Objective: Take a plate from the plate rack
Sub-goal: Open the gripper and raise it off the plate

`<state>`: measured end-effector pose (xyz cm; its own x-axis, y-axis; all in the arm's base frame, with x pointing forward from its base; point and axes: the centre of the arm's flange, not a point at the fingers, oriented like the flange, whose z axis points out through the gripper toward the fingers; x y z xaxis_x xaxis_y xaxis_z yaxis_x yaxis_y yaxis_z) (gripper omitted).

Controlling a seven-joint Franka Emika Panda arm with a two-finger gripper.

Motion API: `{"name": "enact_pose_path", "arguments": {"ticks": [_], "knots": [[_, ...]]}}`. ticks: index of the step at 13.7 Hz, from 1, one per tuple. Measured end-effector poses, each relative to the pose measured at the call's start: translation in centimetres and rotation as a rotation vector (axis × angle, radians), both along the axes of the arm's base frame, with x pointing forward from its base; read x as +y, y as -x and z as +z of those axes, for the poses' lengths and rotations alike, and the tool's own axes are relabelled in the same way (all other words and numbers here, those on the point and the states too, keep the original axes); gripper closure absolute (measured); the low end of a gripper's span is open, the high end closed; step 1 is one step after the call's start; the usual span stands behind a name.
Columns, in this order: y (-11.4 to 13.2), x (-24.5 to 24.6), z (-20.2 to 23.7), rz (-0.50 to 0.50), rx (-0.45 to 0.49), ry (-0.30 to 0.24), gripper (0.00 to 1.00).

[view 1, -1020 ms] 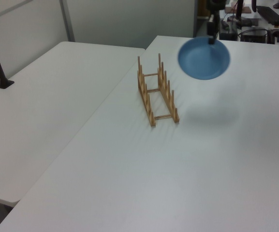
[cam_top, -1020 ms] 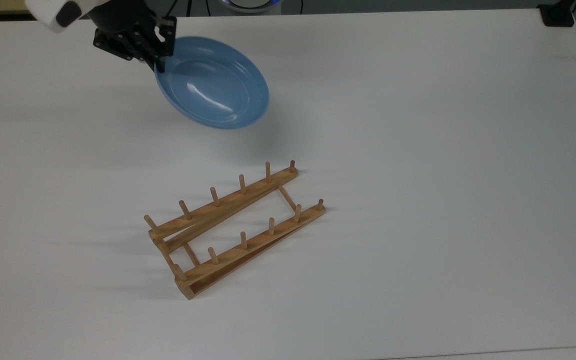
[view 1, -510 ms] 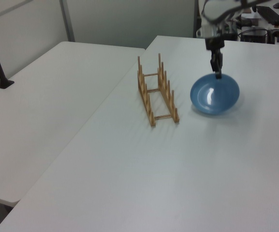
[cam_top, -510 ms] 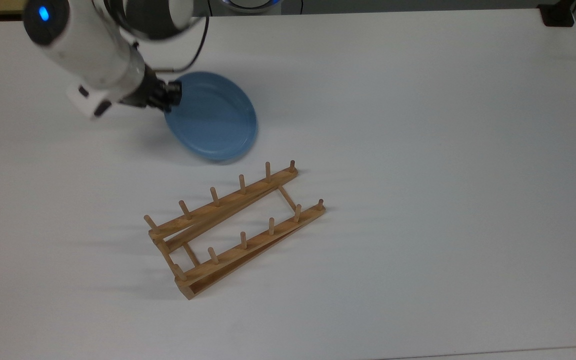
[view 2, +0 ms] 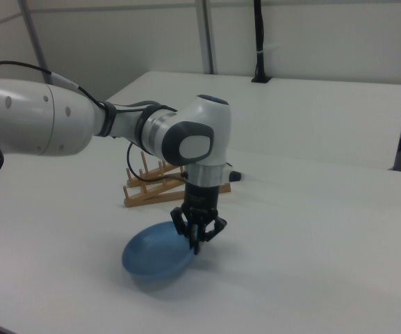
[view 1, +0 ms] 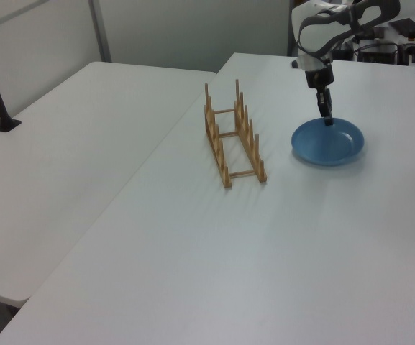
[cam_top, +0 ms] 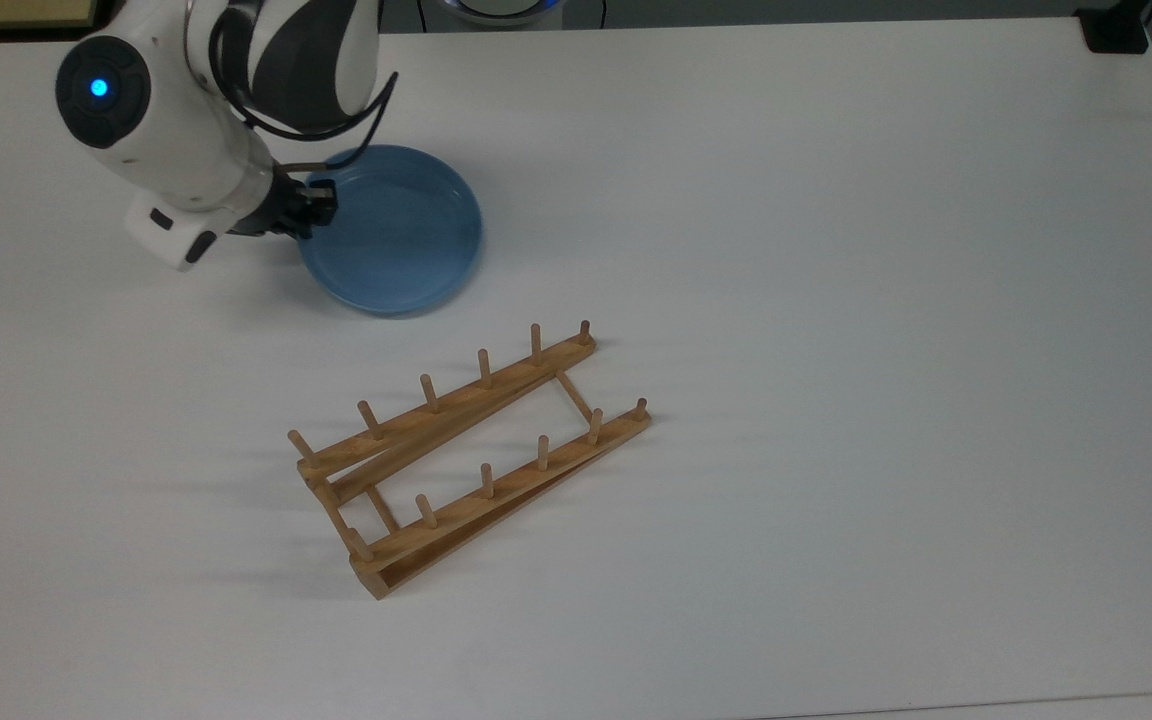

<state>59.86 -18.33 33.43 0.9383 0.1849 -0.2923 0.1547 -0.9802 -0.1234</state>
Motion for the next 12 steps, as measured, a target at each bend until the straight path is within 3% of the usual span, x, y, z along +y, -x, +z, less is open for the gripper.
{"name": "enact_pose_path", "arguments": {"ticks": [3,6,7,10,11,12], "knots": [[0.8,-2.2,0.1,0.014,0.020,0.048,0.87],[1.0,-2.4,-0.5,0.026,0.041,0.068,0.52],[1.0,-2.4,-0.6,0.031,0.046,0.073,0.36],[0.8,-2.1,0.2,0.021,0.033,0.084,0.07],[0.5,-1.6,1.4,0.003,0.011,0.094,0.00],[0.2,-0.6,3.4,-0.021,-0.019,0.108,0.00]]}}
